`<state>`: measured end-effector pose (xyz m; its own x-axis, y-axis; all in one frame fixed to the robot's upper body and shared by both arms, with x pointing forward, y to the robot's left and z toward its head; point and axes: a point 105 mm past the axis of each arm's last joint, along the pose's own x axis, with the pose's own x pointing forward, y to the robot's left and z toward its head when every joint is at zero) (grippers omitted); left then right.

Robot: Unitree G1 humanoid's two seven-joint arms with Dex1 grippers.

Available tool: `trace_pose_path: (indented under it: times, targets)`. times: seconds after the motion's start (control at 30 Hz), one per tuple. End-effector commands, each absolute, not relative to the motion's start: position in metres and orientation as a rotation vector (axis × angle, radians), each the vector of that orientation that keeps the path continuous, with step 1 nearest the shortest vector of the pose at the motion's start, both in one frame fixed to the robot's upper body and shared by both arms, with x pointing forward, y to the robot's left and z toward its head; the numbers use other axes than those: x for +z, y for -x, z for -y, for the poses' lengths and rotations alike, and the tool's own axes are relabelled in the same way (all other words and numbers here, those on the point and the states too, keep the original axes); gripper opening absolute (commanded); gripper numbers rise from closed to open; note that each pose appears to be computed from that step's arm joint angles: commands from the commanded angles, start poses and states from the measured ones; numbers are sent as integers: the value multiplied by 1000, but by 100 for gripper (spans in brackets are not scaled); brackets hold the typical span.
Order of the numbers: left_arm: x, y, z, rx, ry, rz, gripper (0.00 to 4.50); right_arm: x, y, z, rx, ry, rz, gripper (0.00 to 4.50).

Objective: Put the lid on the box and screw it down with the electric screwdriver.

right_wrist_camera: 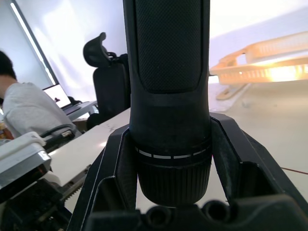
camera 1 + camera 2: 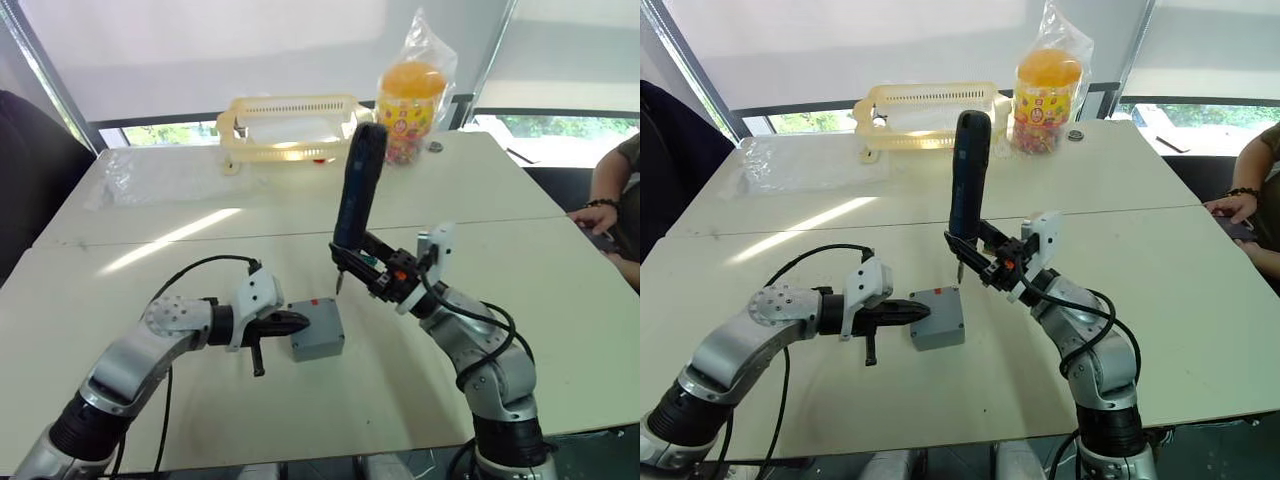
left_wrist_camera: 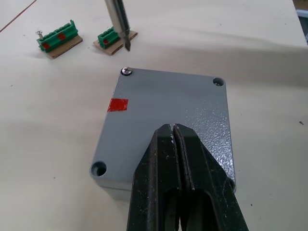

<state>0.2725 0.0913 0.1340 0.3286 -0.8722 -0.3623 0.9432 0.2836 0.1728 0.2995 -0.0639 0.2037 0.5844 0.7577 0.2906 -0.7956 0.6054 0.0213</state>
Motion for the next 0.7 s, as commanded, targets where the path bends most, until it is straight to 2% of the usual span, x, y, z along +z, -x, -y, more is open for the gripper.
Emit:
trace_pose_path:
  times: [0.03, 0.7]
  targets:
    - [126, -274, -93, -1222, -401, -247, 0, 220, -292, 60, 942, -149, 357, 176]
    - [132, -276, -95, -1215, -411, -249, 0, 208, -298, 59, 922, -133, 351, 176]
